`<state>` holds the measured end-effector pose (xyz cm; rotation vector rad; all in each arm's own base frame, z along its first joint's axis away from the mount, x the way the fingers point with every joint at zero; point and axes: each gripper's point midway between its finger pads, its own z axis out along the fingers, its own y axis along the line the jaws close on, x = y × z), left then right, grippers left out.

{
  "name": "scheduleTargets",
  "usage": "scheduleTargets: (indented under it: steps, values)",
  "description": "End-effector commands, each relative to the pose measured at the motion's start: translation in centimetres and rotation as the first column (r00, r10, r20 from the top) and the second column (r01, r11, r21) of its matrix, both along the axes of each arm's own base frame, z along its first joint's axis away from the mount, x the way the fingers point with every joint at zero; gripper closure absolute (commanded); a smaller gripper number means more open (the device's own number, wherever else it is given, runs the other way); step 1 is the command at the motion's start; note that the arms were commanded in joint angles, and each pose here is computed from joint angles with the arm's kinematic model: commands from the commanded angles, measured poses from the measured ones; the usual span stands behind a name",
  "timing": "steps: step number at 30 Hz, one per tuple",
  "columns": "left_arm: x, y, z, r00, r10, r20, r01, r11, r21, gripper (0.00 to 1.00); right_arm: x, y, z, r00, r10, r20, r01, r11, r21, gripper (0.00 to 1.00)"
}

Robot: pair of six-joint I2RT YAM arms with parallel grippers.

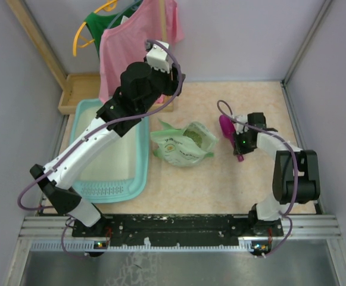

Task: Fill the litter box with clean litter
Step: Pick up the spatula from the center of the board.

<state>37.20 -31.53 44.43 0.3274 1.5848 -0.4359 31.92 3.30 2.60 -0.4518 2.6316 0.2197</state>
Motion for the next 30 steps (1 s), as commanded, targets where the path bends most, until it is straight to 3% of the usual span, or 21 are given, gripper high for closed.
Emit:
scheduleTargets:
  steps: [1, 6, 10, 13, 16, 20, 25, 30]
  values:
    - [-0.3, -0.3, 1.3, 0.999, -0.028, 0.02, 0.029, 0.999, -0.038, 0.35, 2.5, -1.5, 5.6, 0.965, 0.069, 0.253, -0.044, 0.994, -0.103, 1.0]
    - [-0.6, -1.5, 0.7, 0.996, -0.085, -0.002, 0.085, 0.996, -0.031, 0.33, 4.0, -2.7, 14.0, 0.825, 0.185, 0.533, -0.054, 0.966, -0.252, 1.0]
    - [-0.8, -1.6, 0.4, 0.995, -0.1, -0.006, 0.1, 0.994, -0.033, 0.31, 4.3, -3.9, 20.0, 0.717, 0.263, 0.645, -0.012, 0.931, -0.366, 1.0]
    - [-1.3, -1.5, 0.3, 0.992, -0.125, -0.002, 0.125, 0.991, -0.042, 0.31, 3.4, -3.7, 23.7, 0.574, 0.403, 0.713, -0.015, 0.876, -0.482, 1.0]
    - [-2.6, -1.9, 0.3, 0.977, -0.212, 0.01, 0.212, 0.975, -0.066, 0.34, 1.8, -3.2, 25.6, 0.443, 0.518, 0.732, -0.01, 0.819, -0.573, 1.0]
    - [-5.9, -3.2, -0.9, 0.919, -0.393, 0.018, 0.393, 0.918, -0.052, 0.35, 0.4, -2.4, 26.8, 0.373, 0.58, 0.724, -0.031, 0.788, -0.615, 1.0]
    - [-8.5, -3.7, -3.1, 0.861, -0.508, -0.023, 0.508, 0.861, -0.027, 0.34, -2.2, -0.1, 27.5, 0.213, 0.704, 0.677, -0.09, 0.704, -0.704, 1.0]
    - [-10.7, -4.1, -2.5, 0.8, -0.6, 0.018, 0.6, 0.798, -0.052, 0.34, -3.8, 0.7, 27.7, 0.172, 0.738, 0.653, -0.122, 0.674, -0.729, 1.0]
